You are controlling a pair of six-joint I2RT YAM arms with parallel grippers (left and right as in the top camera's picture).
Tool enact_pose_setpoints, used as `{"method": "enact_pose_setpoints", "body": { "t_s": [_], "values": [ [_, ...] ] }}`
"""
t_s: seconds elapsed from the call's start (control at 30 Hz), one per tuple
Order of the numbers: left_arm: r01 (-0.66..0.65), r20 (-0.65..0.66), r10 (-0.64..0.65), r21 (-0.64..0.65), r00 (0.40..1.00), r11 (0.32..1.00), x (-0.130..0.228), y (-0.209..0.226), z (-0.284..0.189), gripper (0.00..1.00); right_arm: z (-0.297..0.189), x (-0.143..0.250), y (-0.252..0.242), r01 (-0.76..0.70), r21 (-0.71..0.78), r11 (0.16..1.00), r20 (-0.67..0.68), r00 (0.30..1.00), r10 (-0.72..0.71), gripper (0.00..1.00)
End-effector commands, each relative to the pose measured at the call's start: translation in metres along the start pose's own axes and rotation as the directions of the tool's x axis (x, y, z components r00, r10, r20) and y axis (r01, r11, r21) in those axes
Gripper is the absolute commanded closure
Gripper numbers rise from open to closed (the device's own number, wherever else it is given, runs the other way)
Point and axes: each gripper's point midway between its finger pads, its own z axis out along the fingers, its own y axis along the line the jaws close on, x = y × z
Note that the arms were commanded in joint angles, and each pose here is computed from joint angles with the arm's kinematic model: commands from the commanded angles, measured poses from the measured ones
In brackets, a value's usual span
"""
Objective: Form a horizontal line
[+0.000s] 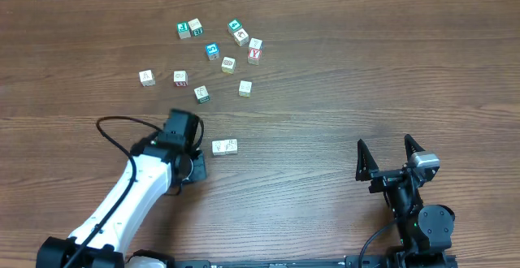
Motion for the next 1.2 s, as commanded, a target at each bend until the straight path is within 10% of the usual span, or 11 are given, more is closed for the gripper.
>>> {"method": "enact_pose_setpoints", "body": {
  "t_s": [0.0,1.17],
  "values": [
    [0.046,0.053,-0.044,-0.036,0.998,0.998,-0.026,0.009,-0.023,0.96,0.000,0.002,-0.002,0.001,0.009,1.000,0.004,1.000,-0.001,0.00],
    [0.066,0.007,-0.065,-0.069,0.998,0.995,-0.036,0.012,0.044,0.96,0.000,0.002,-0.002,0.001,0.009,1.000,0.003,1.000,-0.001,0.00]
  ]
}}
